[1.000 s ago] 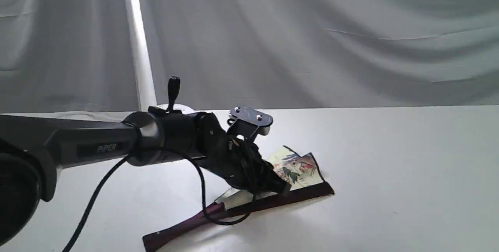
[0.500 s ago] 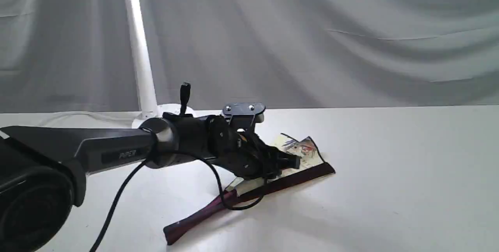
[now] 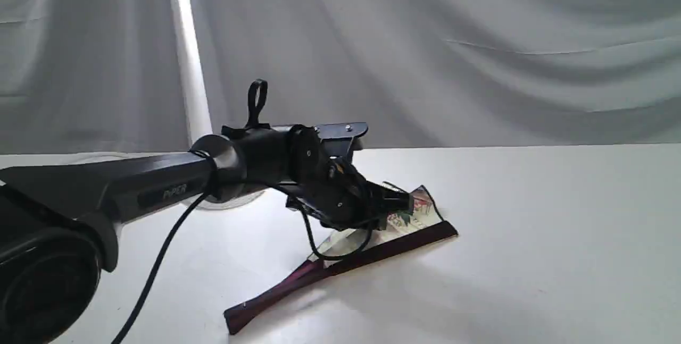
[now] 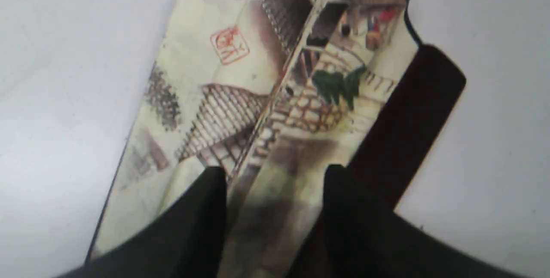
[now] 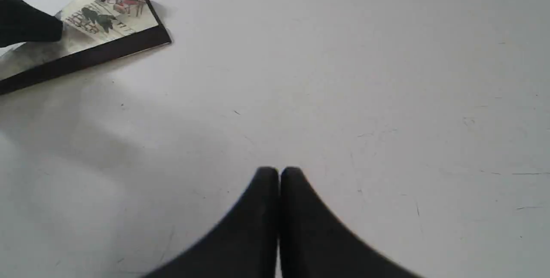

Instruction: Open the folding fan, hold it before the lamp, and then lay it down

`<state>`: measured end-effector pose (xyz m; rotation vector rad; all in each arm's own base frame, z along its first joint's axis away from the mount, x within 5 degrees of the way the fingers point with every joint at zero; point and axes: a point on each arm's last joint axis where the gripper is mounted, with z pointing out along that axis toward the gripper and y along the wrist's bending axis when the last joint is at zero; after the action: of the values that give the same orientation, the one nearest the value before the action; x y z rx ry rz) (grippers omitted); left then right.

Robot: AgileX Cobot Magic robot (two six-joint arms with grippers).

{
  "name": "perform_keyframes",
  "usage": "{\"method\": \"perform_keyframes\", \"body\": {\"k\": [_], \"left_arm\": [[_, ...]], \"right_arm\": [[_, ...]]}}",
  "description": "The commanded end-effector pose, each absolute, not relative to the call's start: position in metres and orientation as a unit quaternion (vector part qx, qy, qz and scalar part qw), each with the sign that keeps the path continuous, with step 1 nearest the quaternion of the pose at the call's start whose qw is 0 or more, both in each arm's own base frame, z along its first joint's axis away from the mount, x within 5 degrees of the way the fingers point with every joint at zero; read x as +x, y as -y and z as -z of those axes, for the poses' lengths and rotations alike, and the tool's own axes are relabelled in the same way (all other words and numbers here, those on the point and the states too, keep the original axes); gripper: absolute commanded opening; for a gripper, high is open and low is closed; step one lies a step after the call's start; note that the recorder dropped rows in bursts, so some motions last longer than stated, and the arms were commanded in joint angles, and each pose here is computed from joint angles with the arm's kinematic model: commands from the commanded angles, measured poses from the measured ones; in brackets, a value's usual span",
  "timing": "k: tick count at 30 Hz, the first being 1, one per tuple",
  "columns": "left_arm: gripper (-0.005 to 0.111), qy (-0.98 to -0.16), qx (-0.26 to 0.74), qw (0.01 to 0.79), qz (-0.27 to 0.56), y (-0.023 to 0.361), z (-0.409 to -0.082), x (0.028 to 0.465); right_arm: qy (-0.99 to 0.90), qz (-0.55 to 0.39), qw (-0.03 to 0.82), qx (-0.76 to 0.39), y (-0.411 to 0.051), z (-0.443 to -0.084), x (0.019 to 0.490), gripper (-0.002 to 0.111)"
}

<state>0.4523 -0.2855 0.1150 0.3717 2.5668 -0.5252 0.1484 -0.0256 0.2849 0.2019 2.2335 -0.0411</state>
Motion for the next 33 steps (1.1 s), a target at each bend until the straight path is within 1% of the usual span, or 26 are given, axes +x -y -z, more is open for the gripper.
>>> {"method": "perform_keyframes", "body": {"k": [1,5,7,12,16,21,25,27,33], "left_arm": [[0.037,-0.952,0.168,0.203,0.158,0.281,-0.124,0.45],[0.037,-0.958,0.172,0.173,0.153,0.275,-0.135,0.448],[0.037,-0.958,0.169,0.175,0.153,0.27,-0.146,0.449],[0.037,-0.963,0.172,0.156,0.138,0.256,-0.16,0.448],[0.037,-0.972,0.178,0.113,0.106,0.239,-0.157,0.447],[0.037,-0.971,0.184,0.091,0.119,0.219,-0.158,0.449],[0.037,-0.972,0.182,0.074,0.126,0.202,-0.16,0.446],[0.037,-0.971,0.196,0.066,0.122,0.196,-0.159,0.442],[0.037,-0.971,0.212,0.046,0.104,0.183,-0.146,0.426]], "right_arm": [[-0.894,0.014,0.44,0.082,0.025,-0.286,0.149,0.0],[-0.893,-0.009,0.439,0.096,0.023,-0.286,0.149,0.0],[-0.892,-0.022,0.44,0.104,0.021,-0.286,0.15,0.0],[-0.887,-0.047,0.442,0.122,0.019,-0.285,0.153,0.0],[-0.901,-0.05,0.412,0.126,0.021,-0.275,0.163,0.0],[-0.913,-0.061,0.381,0.131,0.022,-0.263,0.173,0.0],[-0.914,-0.075,0.385,0.105,0.018,-0.263,0.176,0.0],[-0.914,-0.077,0.386,0.1,0.018,-0.263,0.176,0.0],[-0.914,-0.077,0.386,0.1,0.018,-0.263,0.176,0.0]]}}
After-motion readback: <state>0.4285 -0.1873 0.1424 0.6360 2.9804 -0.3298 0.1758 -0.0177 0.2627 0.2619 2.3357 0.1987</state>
